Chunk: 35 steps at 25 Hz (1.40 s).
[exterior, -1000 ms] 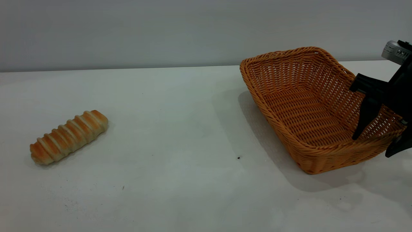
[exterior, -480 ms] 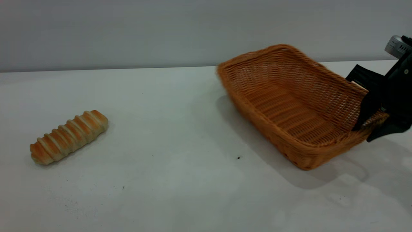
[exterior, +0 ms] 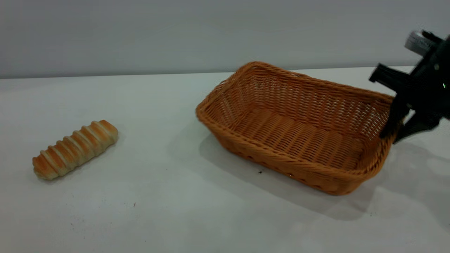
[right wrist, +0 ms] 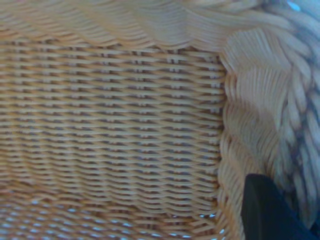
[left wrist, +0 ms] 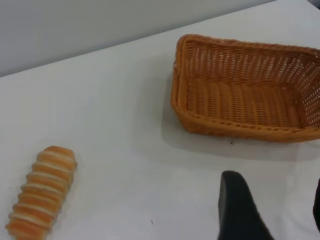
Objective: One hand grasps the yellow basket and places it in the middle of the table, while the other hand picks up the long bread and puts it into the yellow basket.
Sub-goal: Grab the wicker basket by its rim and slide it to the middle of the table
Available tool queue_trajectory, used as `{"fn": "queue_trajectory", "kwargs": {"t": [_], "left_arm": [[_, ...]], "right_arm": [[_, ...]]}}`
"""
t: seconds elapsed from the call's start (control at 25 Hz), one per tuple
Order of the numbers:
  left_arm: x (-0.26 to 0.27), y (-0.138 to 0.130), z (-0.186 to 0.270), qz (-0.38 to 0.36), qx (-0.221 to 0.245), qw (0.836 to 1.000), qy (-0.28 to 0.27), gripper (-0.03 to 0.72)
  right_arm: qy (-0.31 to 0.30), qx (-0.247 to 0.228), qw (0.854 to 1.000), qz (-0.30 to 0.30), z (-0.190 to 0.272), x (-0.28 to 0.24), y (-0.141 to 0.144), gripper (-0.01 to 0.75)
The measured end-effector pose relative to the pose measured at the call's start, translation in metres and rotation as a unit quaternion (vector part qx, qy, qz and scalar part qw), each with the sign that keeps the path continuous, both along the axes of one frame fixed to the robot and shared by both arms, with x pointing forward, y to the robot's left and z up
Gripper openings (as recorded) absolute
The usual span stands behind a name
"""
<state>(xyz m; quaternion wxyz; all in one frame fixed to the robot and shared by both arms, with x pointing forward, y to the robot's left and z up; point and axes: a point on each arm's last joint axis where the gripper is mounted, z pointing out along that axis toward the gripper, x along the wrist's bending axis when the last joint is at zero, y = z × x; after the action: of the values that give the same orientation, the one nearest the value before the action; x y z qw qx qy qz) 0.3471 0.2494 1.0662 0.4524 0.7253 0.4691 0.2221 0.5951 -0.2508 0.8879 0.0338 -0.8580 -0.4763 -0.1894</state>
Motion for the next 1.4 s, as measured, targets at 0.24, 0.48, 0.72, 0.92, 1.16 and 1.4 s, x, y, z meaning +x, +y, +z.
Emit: {"fn": "queue_trajectory", "kwargs": {"t": [0.24,0.48,0.72,0.92,1.16,1.4], "left_arm": [[0.0,0.0,0.0,0.0,0.0,1.0,0.001,0.418],[0.0,0.0,0.0,0.0,0.0,1.0,0.001,0.418],[0.0,0.0,0.0,0.0,0.0,1.0,0.001,0.418],[0.0,0.0,0.0,0.0,0.0,1.0,0.001,0.418],[0.0,0.0,0.0,0.0,0.0,1.0,0.001,0.418],[0.0,0.0,0.0,-0.001,0.0,1.0,0.003,0.418]], "right_arm": [[-0.028,0.01,0.992,0.125,0.036,0.025,0.01,0.116],[-0.026,0.058,0.975,0.212,0.048,0.023,0.031,0.116],[-0.05,0.051,0.964,0.258,0.047,0.018,0.07,0.116],[-0.046,0.064,0.967,0.241,0.027,0.021,0.087,0.116],[-0.059,0.066,0.967,0.24,0.005,0.024,0.102,0.116],[-0.07,0.058,0.966,0.24,0.0,0.027,0.102,0.266]]}}
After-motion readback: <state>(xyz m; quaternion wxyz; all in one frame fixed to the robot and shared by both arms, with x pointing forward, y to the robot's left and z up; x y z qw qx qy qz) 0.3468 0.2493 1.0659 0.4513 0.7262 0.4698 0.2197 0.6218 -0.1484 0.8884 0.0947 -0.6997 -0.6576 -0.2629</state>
